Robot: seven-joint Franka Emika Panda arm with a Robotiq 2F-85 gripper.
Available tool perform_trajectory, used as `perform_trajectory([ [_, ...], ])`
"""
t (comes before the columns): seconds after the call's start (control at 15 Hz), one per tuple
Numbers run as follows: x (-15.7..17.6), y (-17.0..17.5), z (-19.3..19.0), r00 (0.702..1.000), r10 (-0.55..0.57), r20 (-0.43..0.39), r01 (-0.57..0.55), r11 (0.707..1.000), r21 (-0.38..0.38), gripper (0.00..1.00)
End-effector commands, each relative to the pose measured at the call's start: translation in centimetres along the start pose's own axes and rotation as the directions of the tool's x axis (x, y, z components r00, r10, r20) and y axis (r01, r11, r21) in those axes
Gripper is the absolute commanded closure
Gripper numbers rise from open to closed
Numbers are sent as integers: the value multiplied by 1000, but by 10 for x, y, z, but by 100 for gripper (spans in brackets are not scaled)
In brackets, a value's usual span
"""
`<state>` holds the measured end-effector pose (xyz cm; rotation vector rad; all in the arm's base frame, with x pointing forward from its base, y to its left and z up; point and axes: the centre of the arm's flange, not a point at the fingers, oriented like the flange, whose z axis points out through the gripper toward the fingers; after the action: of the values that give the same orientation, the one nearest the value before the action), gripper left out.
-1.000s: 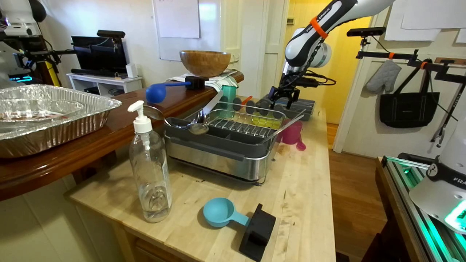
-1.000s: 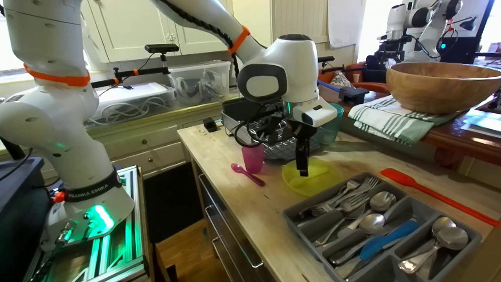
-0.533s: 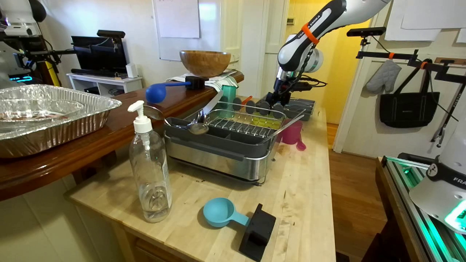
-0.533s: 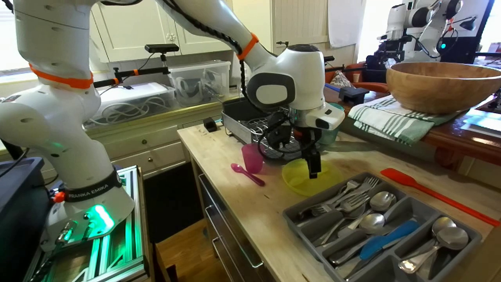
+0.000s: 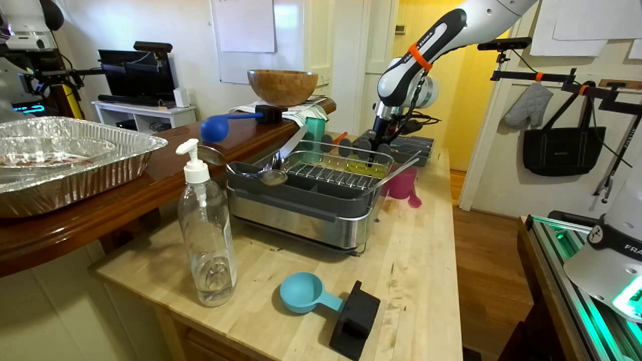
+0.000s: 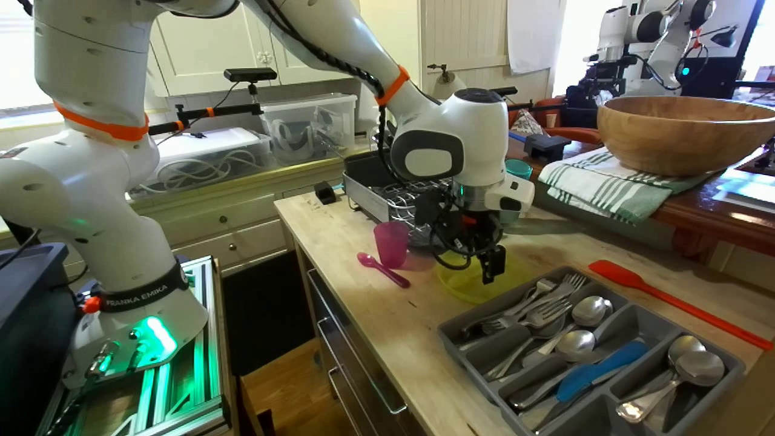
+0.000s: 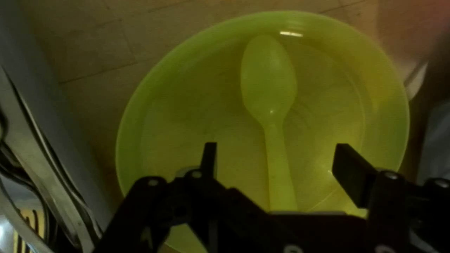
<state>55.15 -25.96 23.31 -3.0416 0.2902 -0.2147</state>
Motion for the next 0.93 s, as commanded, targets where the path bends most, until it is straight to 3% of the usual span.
perform_trajectory([
  [0.0,4,2,10,997,-67,28,67,997,26,48],
  [0.47,7,2,9,990,-126,59,125,992,23,99],
  [0.87,12,8,-14,989,-127,76,127,992,6,99],
])
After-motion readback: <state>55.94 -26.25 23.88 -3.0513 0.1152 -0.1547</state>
